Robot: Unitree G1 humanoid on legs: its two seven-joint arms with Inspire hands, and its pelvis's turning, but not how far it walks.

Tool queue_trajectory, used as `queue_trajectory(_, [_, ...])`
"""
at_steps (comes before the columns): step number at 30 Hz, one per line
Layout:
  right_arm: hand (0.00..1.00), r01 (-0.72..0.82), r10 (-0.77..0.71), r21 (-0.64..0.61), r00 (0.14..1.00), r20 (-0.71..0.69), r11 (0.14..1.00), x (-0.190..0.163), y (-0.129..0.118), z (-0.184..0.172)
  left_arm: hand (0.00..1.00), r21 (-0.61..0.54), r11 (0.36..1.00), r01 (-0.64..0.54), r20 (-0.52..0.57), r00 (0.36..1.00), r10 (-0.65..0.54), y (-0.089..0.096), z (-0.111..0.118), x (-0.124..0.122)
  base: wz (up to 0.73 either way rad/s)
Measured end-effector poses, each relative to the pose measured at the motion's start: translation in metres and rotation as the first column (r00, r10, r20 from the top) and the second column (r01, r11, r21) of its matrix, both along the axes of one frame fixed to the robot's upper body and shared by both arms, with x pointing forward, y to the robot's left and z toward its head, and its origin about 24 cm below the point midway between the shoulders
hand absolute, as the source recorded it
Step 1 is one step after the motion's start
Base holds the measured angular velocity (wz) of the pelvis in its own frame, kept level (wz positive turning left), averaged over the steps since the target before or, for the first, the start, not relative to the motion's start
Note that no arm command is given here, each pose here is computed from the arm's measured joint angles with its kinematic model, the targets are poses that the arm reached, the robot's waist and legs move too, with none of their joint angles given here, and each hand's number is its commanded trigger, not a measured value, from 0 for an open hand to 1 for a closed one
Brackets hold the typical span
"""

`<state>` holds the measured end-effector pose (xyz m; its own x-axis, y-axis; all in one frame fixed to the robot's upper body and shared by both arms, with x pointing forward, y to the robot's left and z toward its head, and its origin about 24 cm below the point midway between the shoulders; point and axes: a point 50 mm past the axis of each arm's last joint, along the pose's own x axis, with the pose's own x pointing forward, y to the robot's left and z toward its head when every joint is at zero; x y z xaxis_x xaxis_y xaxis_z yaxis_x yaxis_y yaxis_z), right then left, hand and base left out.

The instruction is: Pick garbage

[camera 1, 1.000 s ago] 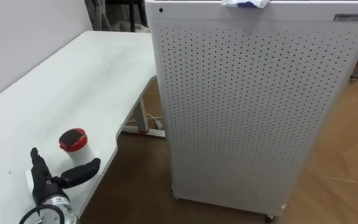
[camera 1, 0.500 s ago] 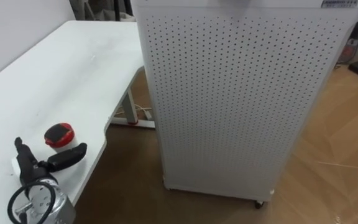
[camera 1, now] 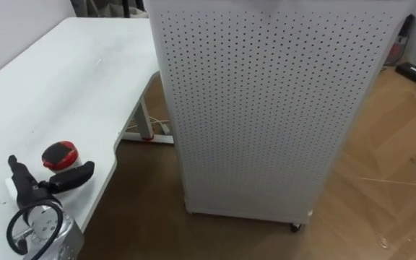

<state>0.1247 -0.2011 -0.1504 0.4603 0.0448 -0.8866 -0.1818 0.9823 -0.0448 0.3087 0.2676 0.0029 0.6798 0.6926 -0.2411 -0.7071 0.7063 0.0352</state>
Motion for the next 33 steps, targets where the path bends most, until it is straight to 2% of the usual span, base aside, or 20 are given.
queue_trajectory(1, [1.0, 0.0, 0.0, 0.0, 1.0, 0.0, 1.0, 0.0, 0.0, 0.0, 0.0, 0.001, 1.0, -0.004, -0.003, 1.0, 0.004, 0.0, 0.0, 0.0, 0.0])
queue_trajectory(3, [1.0, 0.004, -0.004, 0.005, 1.0, 0.003, 1.0, 0.001, 0.001, 0.0, 0.14, 0.004, 1.0, -0.011, -0.006, 1.0, 0.011, 0.002, 0.0, -0.001, 0.0])
queue_trajectory(4, [1.0, 0.006, -0.006, 0.007, 1.0, 0.003, 1.0, 0.001, 0.001, 0.0, 0.55, 0.005, 1.0, -0.011, -0.004, 1.0, 0.011, 0.002, 0.0, 0.0, -0.06])
queue_trajectory(5, [1.0, 0.003, -0.003, 0.006, 1.0, 0.007, 1.0, 0.003, 0.001, 0.001, 0.71, 0.009, 1.0, -0.014, 0.001, 1.0, 0.014, 0.003, 0.002, 0.0, -0.09])
queue_trajectory(6, [1.0, -0.001, 0.0, 0.005, 1.0, 0.009, 1.0, 0.004, 0.001, 0.001, 0.76, 0.012, 1.0, -0.02, 0.003, 1.0, 0.02, 0.004, 0.003, 0.0, -0.08])
queue_trajectory(7, [1.0, -0.002, 0.002, 0.005, 1.0, 0.01, 1.0, 0.004, 0.001, 0.001, 1.0, 0.013, 1.0, -0.024, 0.002, 1.0, 0.024, 0.005, 0.003, 0.0, -0.03])
queue_trajectory(12, [1.0, -0.002, 0.002, 0.005, 1.0, 0.014, 1.0, 0.006, 0.002, 0.002, 1.0, 0.032, 0.996, -0.085, -0.001, 0.996, 0.085, 0.021, 0.006, -0.004, 0.06])
queue_trajectory(15, [1.0, 0.003, -0.003, 0.01, 1.0, 0.019, 1.0, 0.007, 0.003, 0.002, 1.0, 0.003, 0.993, -0.116, 0.027, 0.993, 0.116, 0.026, 0.011, -0.002, 0.14])
queue_trajectory(21, [1.0, 0.002, -0.002, 0.01, 1.0, 0.028, 1.0, 0.01, 0.003, 0.003, 1.0, -0.036, 0.991, -0.128, 0.062, 0.99, 0.13, 0.025, 0.019, 0.005, 0.1])
queue_trajectory(33, [1.0, -0.024, 0.024, 0.002, 0.999, 0.036, 1.0, 0.015, 0.001, 0.005, 1.0, -0.073, 0.989, -0.132, 0.072, 0.988, 0.137, 0.021, 0.017, 0.005, 0.0])
